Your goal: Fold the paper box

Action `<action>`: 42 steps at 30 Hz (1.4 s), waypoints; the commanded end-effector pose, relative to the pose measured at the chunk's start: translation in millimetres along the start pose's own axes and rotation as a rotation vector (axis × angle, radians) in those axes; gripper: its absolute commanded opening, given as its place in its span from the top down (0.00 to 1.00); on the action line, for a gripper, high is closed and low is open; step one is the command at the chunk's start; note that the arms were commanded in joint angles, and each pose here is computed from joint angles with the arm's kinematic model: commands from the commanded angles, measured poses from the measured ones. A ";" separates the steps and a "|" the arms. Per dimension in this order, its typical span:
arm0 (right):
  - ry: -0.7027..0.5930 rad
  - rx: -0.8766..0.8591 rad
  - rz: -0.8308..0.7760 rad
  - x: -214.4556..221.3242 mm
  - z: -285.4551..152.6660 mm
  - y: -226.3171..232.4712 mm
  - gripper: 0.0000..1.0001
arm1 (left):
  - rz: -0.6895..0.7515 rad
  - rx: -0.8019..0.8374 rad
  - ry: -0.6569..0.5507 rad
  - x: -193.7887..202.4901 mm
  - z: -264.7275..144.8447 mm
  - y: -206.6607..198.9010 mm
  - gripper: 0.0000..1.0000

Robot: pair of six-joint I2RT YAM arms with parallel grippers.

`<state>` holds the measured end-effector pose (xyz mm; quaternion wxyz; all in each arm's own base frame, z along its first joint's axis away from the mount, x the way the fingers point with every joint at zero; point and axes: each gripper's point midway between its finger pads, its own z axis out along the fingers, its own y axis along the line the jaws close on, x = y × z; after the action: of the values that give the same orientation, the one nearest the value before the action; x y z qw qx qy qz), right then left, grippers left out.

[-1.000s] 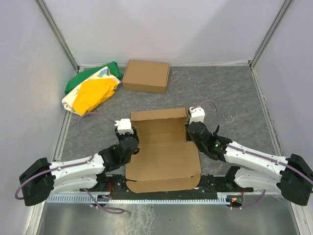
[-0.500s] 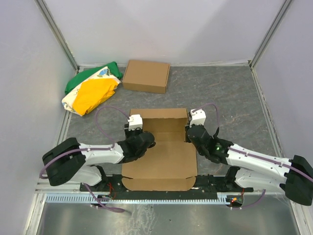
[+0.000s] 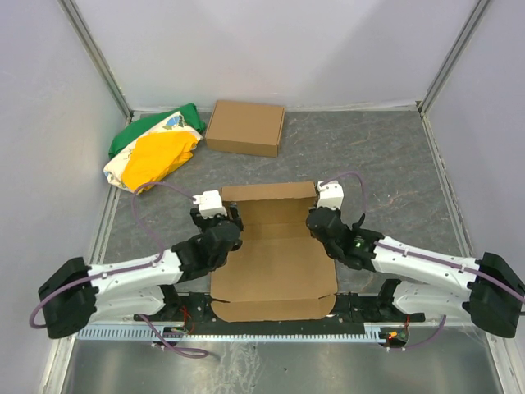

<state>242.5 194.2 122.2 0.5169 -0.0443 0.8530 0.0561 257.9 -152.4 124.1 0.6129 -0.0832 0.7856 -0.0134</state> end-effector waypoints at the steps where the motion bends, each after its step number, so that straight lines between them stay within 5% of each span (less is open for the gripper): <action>1: -0.079 0.034 0.083 -36.6 -4.0 4.5 0.98 | -0.029 0.103 0.035 -3.4 -12.2 -5.9 0.18; 5: -0.086 0.052 0.060 -49.3 -6.8 4.0 0.91 | -0.053 0.261 0.092 -8.3 -30.6 -21.4 0.17; 9: -0.070 0.055 0.033 -60.7 -10.9 7.6 0.28 | -0.089 0.369 0.138 -23.6 -52.1 -28.7 0.14; 14: -0.040 0.043 -0.001 -68.6 -16.9 10.9 0.00 | -0.186 0.420 0.119 -54.3 -72.9 -19.8 0.14; 26: -0.002 -0.247 0.206 -74.6 -71.5 25.2 0.00 | -0.330 0.315 -0.066 -135.9 -88.9 26.4 0.23; 32: -0.020 -0.240 0.293 -40.0 -79.1 -6.0 0.04 | -0.286 0.293 -0.115 -150.7 -89.5 33.6 0.27; 38: 0.060 -0.576 0.707 -45.8 -92.6 66.7 0.01 | -0.264 0.260 -0.147 -154.5 -89.6 45.9 0.27; 42: 0.048 -0.682 0.818 -59.9 -76.4 109.5 0.01 | -0.289 0.252 -0.189 -159.5 -92.6 57.6 0.27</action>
<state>181.7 234.4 163.1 0.4181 0.0818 0.8257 0.3697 200.9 -99.4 275.7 0.6538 -0.1000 0.7226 -0.2011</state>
